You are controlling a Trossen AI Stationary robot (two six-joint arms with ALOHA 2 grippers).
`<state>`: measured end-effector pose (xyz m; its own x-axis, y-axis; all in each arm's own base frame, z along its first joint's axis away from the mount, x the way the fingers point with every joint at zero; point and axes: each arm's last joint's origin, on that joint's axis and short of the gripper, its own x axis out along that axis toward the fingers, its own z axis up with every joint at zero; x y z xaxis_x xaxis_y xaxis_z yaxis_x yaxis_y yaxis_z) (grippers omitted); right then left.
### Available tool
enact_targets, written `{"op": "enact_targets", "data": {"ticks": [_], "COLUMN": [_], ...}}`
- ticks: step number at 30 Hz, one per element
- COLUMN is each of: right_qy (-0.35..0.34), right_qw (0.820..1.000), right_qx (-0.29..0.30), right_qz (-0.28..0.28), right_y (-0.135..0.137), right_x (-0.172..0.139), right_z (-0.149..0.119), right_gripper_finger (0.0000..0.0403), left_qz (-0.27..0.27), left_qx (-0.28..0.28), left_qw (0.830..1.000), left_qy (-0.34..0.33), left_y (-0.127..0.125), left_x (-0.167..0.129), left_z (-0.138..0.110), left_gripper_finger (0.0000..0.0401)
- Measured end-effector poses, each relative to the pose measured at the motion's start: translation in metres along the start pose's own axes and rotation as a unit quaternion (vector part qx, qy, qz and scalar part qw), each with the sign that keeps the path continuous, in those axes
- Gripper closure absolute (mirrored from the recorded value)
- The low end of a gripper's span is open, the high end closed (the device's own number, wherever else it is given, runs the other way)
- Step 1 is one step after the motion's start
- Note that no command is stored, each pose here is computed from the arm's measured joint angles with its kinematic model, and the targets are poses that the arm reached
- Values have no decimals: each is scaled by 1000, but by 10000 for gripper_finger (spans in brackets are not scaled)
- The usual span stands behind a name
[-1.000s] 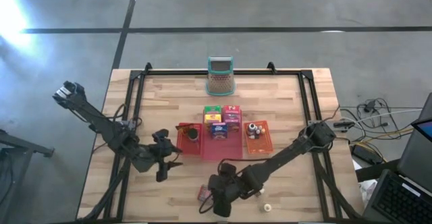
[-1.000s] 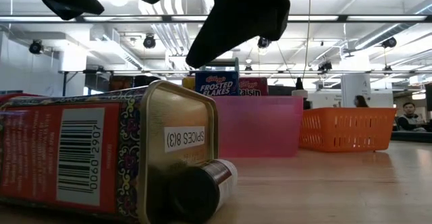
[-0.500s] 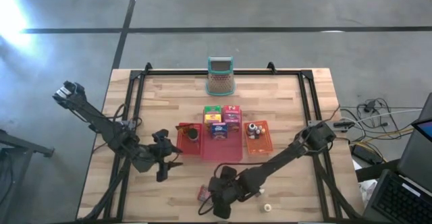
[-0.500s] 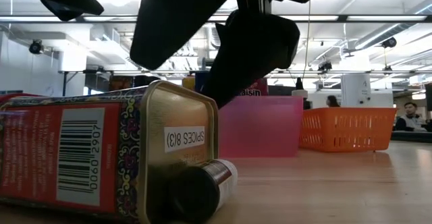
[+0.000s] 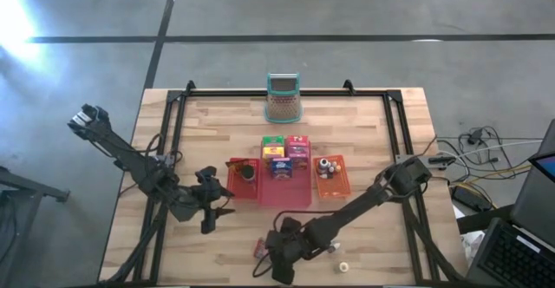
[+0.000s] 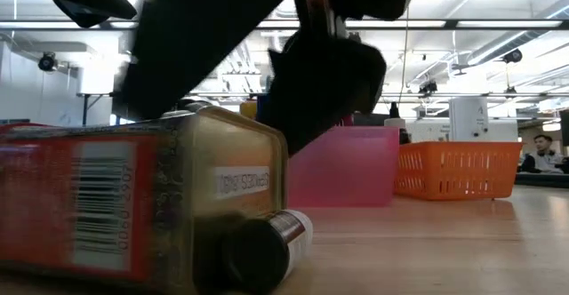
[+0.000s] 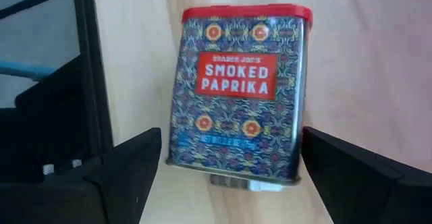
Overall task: Pick & Place Kitchen Items
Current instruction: Put the red seasoning can into the red bin
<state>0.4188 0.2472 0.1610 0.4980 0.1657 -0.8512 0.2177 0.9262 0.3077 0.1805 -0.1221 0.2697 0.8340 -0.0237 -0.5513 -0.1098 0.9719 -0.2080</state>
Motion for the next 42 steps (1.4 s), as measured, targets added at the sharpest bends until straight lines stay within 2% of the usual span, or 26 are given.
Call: {"op": "enact_targets", "data": {"ticks": [6, 10, 29, 37, 42], "right_qy": [23, 19, -9, -15, -19], "right_qw": [1000, 1000, 995, 994, 991], "right_qx": [8, -7, -89, -102, -129], "right_qz": [3, -13, -37, -32, -40], "right_y": [-10, -16, -22, -17, -8], "right_x": [14, 18, 19, 13, -4], "right_z": [2, 4, 12, 16, 23], "right_gripper_finger": [46, 42, 87, 79, 93], "left_qz": [0, 1, 2, 2, 2], "left_qx": [0, 2, 10, 17, 5], "left_qw": [1000, 1000, 1000, 1000, 1000], "left_qy": [0, 2, 3, 3, 2], "left_y": [0, 1, 1, 1, 1], "left_x": [0, 1, 1, 1, 1], "left_z": [0, -1, -2, -2, -2], "left_gripper_finger": [174, 174, 174, 174, 174]}}
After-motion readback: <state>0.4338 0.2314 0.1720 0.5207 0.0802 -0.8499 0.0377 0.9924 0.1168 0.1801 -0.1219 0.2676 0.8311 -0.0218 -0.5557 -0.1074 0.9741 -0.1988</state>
